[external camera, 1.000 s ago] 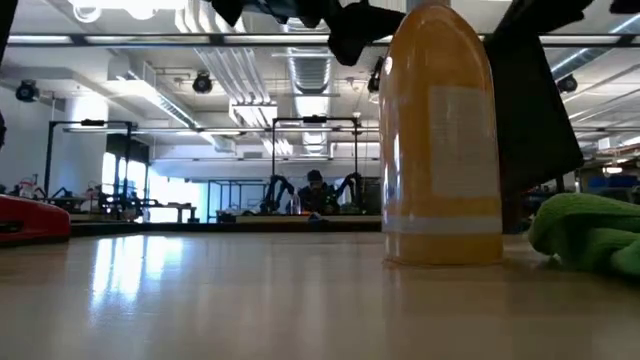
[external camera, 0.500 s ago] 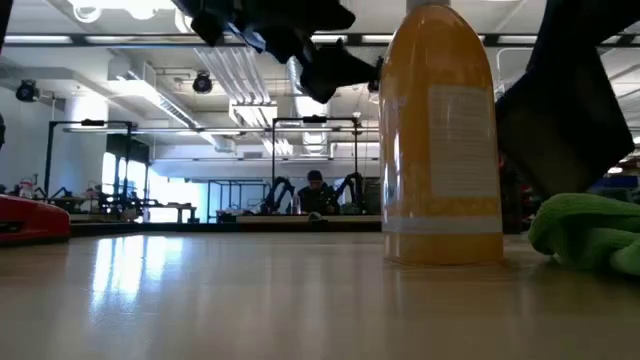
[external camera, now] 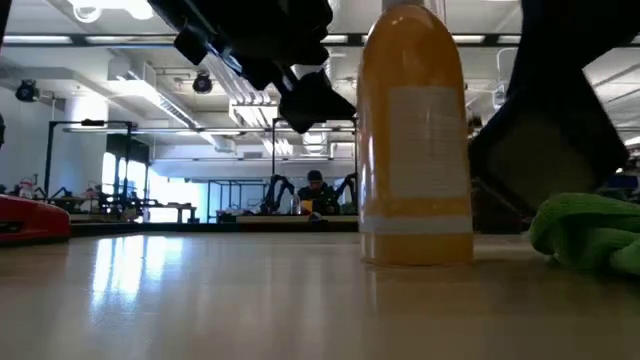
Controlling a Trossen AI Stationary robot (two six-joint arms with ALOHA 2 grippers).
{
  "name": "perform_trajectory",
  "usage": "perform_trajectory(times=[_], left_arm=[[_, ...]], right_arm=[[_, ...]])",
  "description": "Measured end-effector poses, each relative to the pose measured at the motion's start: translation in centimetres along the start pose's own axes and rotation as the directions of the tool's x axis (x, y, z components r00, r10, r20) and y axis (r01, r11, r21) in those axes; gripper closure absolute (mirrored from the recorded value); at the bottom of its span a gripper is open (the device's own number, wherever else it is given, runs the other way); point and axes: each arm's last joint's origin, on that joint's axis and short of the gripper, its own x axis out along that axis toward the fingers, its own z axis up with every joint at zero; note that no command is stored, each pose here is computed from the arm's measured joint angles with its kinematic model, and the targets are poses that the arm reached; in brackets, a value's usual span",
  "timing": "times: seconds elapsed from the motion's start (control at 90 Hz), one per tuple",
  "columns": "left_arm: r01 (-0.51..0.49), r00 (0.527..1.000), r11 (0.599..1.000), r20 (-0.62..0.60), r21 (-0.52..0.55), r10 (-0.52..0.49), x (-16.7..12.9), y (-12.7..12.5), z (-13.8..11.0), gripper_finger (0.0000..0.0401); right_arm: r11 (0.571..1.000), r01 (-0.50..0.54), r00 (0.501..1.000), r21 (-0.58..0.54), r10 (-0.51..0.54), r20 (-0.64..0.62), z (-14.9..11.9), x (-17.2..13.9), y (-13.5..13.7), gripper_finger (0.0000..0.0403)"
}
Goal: Apply microfiber cloth
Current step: Spray the back of the blue cellphone with the yellow spray bottle
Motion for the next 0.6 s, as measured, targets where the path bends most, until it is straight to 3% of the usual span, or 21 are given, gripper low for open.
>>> perform_trajectory(times=[0.122, 0.322, 0.433, 0.6], left_arm=[[0.02, 1.0, 1.0, -0.014, -0.011, -0.02, 0.5, -0.8, -0.6, 0.009], [0.057, 0.996, 0.997, -0.058, -0.06, -0.06, 1.0, -2.5, -2.0, 0.009], [0.082, 0.993, 0.993, -0.08, -0.088, -0.089, 1.0, -3.9, -2.8, 0.009], [0.013, 0.998, 0.997, -0.065, -0.077, -0.018, -0.2, -5.6, -3.7, 0.009]], right_arm=[[0.999, 0.049, 0.999, -0.001, -0.049, 0.014, 0.5, 0.6, -1.1, 0.0394], [0.998, 0.041, 0.986, -0.051, -0.032, 0.164, 2.7, 1.0, -2.0, 0.0394], [0.993, 0.057, 0.985, -0.103, -0.039, 0.166, 2.8, 1.3, -2.2, 0.0394], [0.953, 0.212, 0.974, -0.217, -0.19, 0.121, 2.1, 1.0, -2.1, 0.0394]])
